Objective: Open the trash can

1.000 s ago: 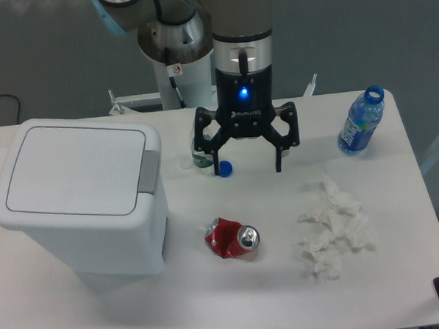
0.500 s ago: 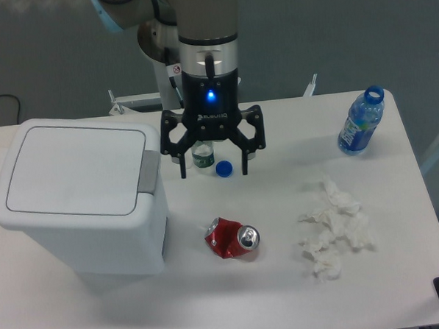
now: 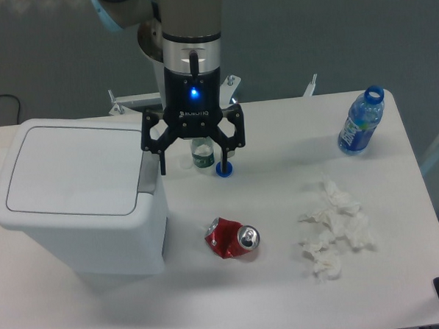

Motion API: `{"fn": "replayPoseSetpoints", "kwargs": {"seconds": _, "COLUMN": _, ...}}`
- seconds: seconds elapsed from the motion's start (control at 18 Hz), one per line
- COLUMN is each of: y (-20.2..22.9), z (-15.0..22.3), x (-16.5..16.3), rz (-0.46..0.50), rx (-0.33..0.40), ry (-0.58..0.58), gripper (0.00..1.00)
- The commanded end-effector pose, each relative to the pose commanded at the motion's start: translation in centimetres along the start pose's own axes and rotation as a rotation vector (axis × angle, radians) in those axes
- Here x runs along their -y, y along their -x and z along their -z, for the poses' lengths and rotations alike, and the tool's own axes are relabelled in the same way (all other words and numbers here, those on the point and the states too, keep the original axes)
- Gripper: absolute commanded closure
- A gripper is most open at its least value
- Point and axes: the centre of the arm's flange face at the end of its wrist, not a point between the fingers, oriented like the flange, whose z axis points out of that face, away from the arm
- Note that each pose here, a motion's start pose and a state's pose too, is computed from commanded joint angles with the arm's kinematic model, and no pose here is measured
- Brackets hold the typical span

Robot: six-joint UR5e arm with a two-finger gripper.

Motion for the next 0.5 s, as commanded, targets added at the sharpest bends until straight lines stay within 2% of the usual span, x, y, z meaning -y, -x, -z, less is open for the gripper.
{"fn": "replayPoseSetpoints", "kwargs": {"seconds": 0.5, "y": -0.07, "z": -0.82, "x": -0.42, "rz": 0.004, "rx": -0.006, "ry": 0.017, "gripper": 0.0}}
